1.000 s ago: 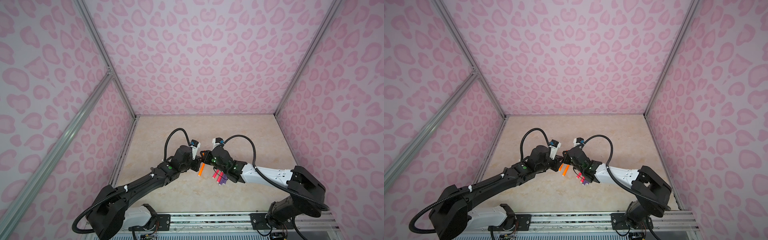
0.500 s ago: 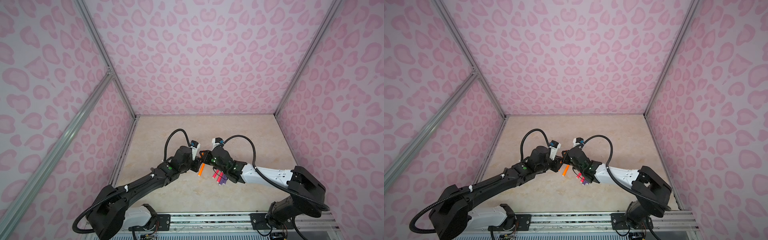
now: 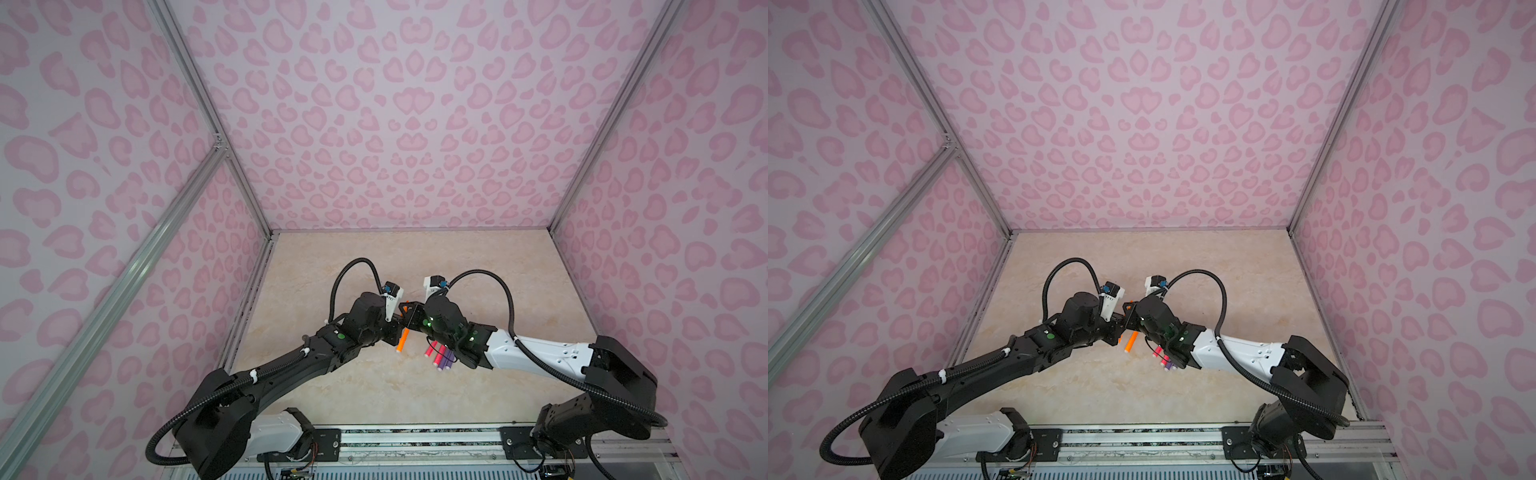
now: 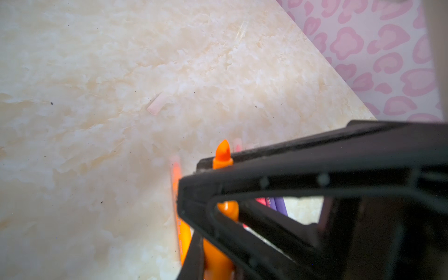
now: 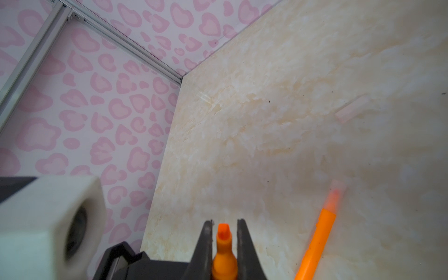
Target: Insert the pens into the pen caps
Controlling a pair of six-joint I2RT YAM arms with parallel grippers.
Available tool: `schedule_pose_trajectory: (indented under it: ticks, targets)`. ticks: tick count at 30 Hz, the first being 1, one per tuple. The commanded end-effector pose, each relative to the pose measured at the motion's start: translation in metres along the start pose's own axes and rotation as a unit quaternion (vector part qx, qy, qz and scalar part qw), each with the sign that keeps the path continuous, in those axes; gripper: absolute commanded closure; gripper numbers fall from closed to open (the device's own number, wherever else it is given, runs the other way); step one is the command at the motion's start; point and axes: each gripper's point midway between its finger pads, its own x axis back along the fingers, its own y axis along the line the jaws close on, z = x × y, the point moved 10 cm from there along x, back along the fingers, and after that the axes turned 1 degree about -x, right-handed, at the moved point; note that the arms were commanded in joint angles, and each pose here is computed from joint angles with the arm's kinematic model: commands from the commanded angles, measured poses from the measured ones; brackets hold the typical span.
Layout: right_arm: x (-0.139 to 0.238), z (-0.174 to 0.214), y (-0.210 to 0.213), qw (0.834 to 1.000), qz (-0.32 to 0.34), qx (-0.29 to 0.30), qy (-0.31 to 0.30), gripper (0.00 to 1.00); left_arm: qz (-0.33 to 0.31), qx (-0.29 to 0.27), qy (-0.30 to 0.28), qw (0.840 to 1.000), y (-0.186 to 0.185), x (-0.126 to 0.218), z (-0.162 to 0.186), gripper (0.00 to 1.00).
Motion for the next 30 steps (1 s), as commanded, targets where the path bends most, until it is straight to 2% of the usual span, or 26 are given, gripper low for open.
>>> schedule_pose_trajectory:
  ticks: [1,7,10,20,30]
  targets:
    - [-0.001,0.006,0.003,1.000,-0.010,0.007,0.018,1.00,0.006,-0.008,-0.044,0.999,-0.003,0.005,-0.012,0.97]
    - [-0.004,0.010,0.005,1.000,-0.006,0.012,0.021,1.00,0.000,-0.009,-0.056,0.998,-0.003,0.010,-0.012,0.95]
    - [-0.004,0.010,0.003,1.000,0.000,0.012,0.018,1.00,-0.005,-0.006,-0.058,0.998,-0.002,0.011,-0.013,0.86]
    - [-0.007,0.011,-0.001,0.999,0.029,0.019,0.008,1.00,0.003,-0.007,-0.068,0.998,-0.003,0.016,-0.012,0.75]
    - [-0.007,0.012,0.003,0.999,0.024,0.021,0.011,1.00,0.010,-0.010,-0.073,0.997,-0.004,0.018,-0.013,0.71]
